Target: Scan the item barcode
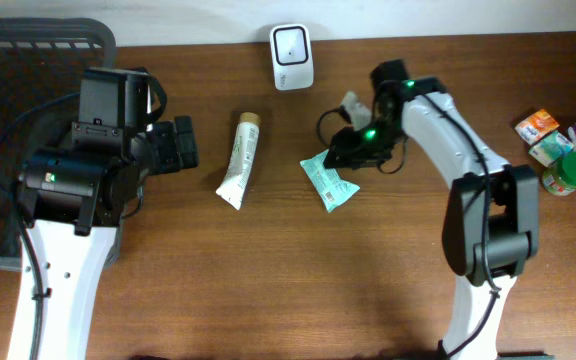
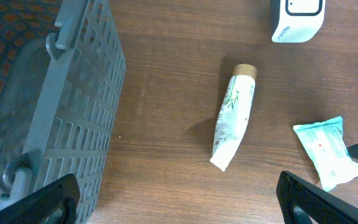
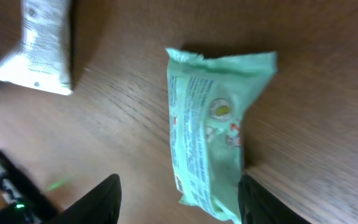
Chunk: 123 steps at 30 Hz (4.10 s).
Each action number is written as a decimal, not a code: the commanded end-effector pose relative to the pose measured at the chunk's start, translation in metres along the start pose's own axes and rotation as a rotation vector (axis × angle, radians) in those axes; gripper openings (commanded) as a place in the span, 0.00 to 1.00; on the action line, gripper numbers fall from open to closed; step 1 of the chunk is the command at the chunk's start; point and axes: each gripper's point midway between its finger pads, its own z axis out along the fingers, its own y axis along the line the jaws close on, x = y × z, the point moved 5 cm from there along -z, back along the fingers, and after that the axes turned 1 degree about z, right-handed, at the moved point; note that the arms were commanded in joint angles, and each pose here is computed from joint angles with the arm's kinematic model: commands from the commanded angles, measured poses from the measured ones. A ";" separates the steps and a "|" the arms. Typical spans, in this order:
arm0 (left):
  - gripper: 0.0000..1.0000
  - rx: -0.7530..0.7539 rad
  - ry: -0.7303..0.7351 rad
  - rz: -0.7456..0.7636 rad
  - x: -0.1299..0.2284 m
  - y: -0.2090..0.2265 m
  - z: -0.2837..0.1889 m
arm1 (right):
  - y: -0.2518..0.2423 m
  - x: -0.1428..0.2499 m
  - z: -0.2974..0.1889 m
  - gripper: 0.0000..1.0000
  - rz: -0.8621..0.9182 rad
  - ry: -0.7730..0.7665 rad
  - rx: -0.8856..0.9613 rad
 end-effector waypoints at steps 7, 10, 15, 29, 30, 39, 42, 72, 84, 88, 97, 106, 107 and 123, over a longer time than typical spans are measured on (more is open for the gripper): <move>0.99 -0.016 -0.003 0.013 0.000 0.003 0.000 | -0.025 0.008 0.035 0.56 0.012 0.088 0.118; 0.99 -0.016 -0.003 0.013 0.000 0.003 0.000 | -0.029 0.009 0.040 0.56 0.018 0.099 0.117; 0.99 -0.016 -0.003 0.013 0.000 0.003 0.000 | -0.030 0.010 0.044 0.49 0.021 0.104 0.107; 0.99 -0.016 -0.003 0.013 0.000 0.003 0.000 | -0.010 -0.001 0.023 0.04 0.021 0.051 -0.124; 0.99 -0.015 -0.002 0.013 0.000 0.003 0.000 | -0.005 -0.006 0.015 0.04 0.018 0.029 -0.163; 0.99 -0.016 -0.003 0.013 0.000 0.003 0.000 | 0.062 -0.063 -0.052 0.04 -0.262 -0.280 -0.691; 0.99 -0.015 -0.002 0.013 0.000 0.003 0.000 | 0.065 -0.070 -0.059 0.04 -0.294 -0.308 -0.674; 0.99 -0.016 -0.003 0.013 0.000 0.003 0.000 | 0.115 -0.116 -0.041 0.04 0.088 -0.456 -0.307; 0.99 -0.016 -0.003 0.013 0.000 0.003 0.000 | 0.106 -0.115 -0.043 0.04 0.110 -0.450 -0.288; 0.99 -0.016 -0.003 0.013 0.000 0.003 0.000 | 0.093 -0.111 -0.041 0.04 0.160 -0.435 -0.232; 0.99 -0.016 -0.003 0.013 0.000 0.003 0.000 | 0.008 -0.069 -0.036 0.04 0.372 -0.378 0.408; 0.99 -0.015 -0.002 0.013 0.000 0.003 0.000 | -0.048 -0.017 -0.075 0.04 0.405 -0.267 1.035; 0.99 -0.016 -0.003 0.013 0.000 0.003 0.000 | -0.051 -0.014 -0.074 0.04 0.403 -0.252 1.058; 0.99 -0.016 -0.003 0.013 0.000 0.003 0.000 | -0.054 0.008 0.002 0.15 0.369 -0.072 0.964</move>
